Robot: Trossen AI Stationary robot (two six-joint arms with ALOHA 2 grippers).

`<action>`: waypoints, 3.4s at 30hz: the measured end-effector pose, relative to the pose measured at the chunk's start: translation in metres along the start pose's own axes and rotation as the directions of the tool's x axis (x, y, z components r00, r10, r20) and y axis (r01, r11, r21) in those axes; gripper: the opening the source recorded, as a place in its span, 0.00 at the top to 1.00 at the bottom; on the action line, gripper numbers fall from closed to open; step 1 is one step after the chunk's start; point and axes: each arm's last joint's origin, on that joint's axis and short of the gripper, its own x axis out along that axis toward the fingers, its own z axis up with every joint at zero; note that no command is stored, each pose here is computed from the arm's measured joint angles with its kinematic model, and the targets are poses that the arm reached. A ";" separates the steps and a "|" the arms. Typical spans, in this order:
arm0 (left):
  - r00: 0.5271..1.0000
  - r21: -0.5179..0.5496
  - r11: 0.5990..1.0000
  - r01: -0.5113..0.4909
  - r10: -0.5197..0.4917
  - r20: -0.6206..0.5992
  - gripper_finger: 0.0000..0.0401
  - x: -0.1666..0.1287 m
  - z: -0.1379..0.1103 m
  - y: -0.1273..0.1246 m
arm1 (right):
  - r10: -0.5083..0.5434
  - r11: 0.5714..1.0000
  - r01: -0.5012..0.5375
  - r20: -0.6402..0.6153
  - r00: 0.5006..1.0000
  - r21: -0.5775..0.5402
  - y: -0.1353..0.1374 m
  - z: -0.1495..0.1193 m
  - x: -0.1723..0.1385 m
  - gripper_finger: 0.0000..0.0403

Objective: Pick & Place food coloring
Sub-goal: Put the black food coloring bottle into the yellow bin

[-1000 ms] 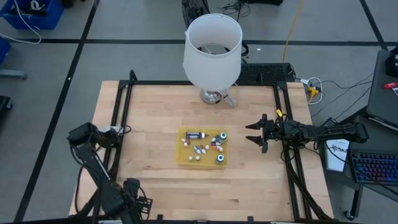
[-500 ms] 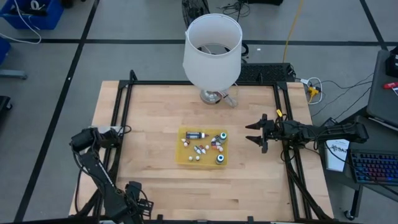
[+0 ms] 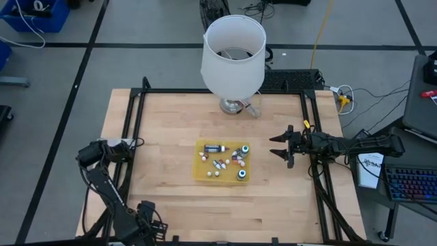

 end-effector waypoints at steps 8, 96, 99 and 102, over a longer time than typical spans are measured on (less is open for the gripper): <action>1.000 0.007 1.000 0.008 -0.008 0.008 0.52 0.000 0.000 0.000 | 0.000 1.000 0.000 0.000 1.000 0.000 0.000 0.000 0.000 0.41; 0.228 0.843 0.517 -0.147 -0.812 0.538 0.63 -0.241 0.126 -0.107 | 0.000 1.000 0.000 0.000 1.000 0.000 0.000 0.000 0.000 0.41; 0.157 0.806 0.549 -0.219 -0.796 0.585 0.63 -0.250 0.137 -0.112 | 0.000 1.000 0.000 0.000 1.000 0.000 0.000 0.000 0.000 0.41; 0.146 0.787 0.563 -0.252 -0.782 0.606 0.63 -0.246 0.147 -0.120 | 0.000 1.000 0.000 0.000 1.000 0.000 0.000 0.000 0.000 0.41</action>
